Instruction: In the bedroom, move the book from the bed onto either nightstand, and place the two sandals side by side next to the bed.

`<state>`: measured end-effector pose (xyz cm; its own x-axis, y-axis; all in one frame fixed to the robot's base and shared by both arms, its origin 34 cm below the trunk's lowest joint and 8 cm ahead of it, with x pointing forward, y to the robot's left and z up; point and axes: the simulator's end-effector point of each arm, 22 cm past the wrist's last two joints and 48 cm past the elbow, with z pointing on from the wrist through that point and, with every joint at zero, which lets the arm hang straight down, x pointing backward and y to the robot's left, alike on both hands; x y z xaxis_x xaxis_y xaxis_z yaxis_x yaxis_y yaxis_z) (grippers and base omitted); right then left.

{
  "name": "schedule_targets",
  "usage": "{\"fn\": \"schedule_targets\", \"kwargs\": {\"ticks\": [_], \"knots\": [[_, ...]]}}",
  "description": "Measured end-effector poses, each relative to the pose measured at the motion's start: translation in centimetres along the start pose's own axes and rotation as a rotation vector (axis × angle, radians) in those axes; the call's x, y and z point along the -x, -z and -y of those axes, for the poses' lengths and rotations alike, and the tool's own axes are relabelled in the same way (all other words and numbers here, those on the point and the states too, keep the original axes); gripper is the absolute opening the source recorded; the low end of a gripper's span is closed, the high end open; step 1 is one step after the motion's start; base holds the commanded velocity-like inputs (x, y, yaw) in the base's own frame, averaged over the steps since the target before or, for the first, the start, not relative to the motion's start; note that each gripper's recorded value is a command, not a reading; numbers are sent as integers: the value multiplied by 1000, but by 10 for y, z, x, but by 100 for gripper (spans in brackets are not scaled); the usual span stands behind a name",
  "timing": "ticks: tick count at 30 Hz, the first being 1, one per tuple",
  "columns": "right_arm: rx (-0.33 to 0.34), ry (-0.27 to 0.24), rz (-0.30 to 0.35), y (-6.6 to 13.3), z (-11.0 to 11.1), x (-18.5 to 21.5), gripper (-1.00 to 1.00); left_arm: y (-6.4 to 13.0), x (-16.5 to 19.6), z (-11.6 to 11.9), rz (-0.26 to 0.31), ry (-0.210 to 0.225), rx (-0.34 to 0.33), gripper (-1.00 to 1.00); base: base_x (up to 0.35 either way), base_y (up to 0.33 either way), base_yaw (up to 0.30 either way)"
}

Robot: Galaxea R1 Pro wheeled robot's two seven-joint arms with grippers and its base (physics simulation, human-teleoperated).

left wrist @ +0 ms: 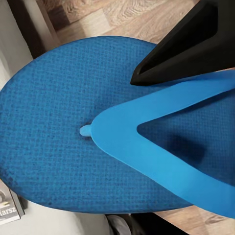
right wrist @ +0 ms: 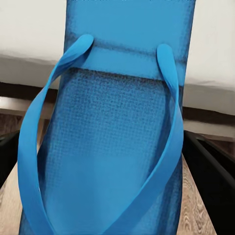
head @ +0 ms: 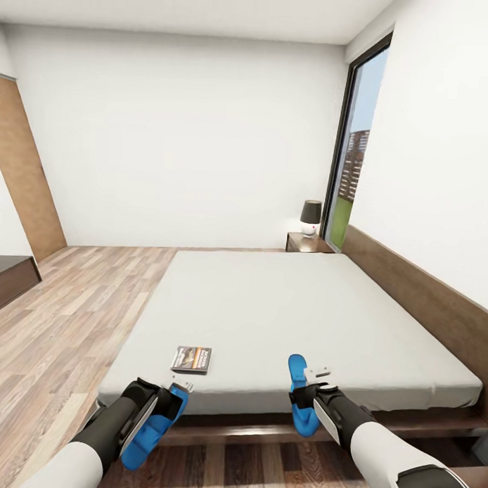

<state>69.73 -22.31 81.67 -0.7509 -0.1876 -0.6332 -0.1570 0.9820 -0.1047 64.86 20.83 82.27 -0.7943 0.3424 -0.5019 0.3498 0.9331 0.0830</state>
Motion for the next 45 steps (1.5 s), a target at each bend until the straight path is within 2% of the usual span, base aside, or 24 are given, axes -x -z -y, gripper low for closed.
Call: {"fn": "schedule_targets", "kwargs": {"ticks": [5, 11, 16, 20, 22, 27, 30, 33, 36, 42, 45], "knots": [[2, 0, -12, -1, -1, -6, -100, -1, -2, -2, -4, 6, 2, -100, 0, 0, 0], [17, -1, -109, -5, -14, -53, -100, -1, -4, -2, -5, 13, 0, -100, 0, 0, 0], [20, -3, -113, -7, -17, -86, -100, -1, -5, -10, -2, 28, 18, -100, 0, 0, 0], [27, -4, -134, -6, -22, -112, -100, 2, 0, -32, 37, 120, 35, -100, 0, 0, 0], [30, -5, -146, -5, -24, -122, -100, 1, -1, -39, 51, 148, 39, -100, 0, 0, 0], [35, -6, -172, -3, -29, -146, -100, -18, -43, -45, 10, 206, 53, -100, 0, 0, 0], [37, -8, -194, -1, -30, -165, -100, -33, -83, -52, -11, 234, 106, -100, 0, 0, 0], [40, -11, -218, 2, -33, -185, -100, -41, -114, -51, -31, 255, 126, -100, 0, 0, 0], [46, -12, -253, 7, -38, -214, -100, -43, -129, -50, -34, 274, 135, -100, 0, 0, 0], [58, -12, -302, 16, -47, -253, -100, -46, -142, -46, -27, 281, 140, -100, 0, 0, 0], [62, -14, -294, 19, -51, -265, -100, -48, -155, -41, -21, 287, 138, -100, 0, 0, 0]]}}
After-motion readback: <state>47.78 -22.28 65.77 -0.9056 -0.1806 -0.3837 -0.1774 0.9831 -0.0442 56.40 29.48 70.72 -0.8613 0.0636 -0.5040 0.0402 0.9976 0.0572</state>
